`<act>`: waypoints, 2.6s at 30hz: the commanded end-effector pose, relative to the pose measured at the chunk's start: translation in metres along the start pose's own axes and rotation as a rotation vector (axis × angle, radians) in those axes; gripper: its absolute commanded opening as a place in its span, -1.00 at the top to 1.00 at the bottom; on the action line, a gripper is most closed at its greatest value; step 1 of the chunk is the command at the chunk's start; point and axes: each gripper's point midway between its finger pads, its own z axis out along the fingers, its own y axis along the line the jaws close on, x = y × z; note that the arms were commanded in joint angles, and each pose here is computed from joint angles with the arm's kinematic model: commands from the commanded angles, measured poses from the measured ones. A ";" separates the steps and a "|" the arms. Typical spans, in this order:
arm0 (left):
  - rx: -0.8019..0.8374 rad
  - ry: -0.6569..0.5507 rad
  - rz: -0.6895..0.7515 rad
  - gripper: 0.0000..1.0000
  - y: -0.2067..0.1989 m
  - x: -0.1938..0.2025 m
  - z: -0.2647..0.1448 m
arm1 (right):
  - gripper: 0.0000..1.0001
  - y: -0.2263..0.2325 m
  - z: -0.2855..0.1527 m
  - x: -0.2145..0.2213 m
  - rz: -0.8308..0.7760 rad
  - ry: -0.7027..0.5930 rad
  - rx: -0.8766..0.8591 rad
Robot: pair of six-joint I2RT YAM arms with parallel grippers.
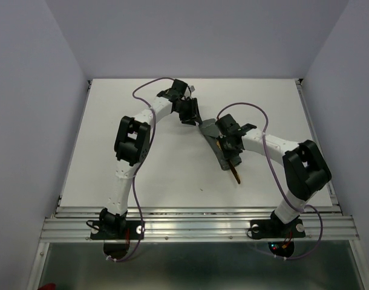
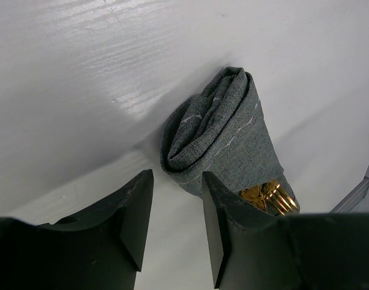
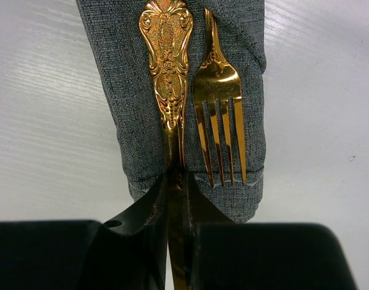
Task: Fold the napkin into a case and place the utensils inside
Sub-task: Stuff the knife into the folded napkin.
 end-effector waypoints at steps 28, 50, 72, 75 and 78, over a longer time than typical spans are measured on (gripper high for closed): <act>0.077 0.014 0.030 0.03 -0.012 -0.007 0.015 | 0.99 0.010 0.005 -0.067 -0.056 -0.077 -0.003; 0.108 0.028 0.048 0.03 -0.020 -0.003 0.011 | 0.99 0.015 0.019 -0.112 -0.083 -0.168 0.015; 0.129 0.032 0.059 0.03 -0.026 -0.001 0.009 | 0.99 0.023 0.030 -0.138 -0.042 -0.226 0.009; 0.130 0.033 0.059 0.03 -0.026 -0.001 0.008 | 0.99 0.023 0.031 -0.139 -0.037 -0.227 0.013; 0.131 0.032 0.061 0.03 -0.027 -0.001 0.007 | 0.99 0.022 0.034 -0.137 -0.033 -0.220 0.018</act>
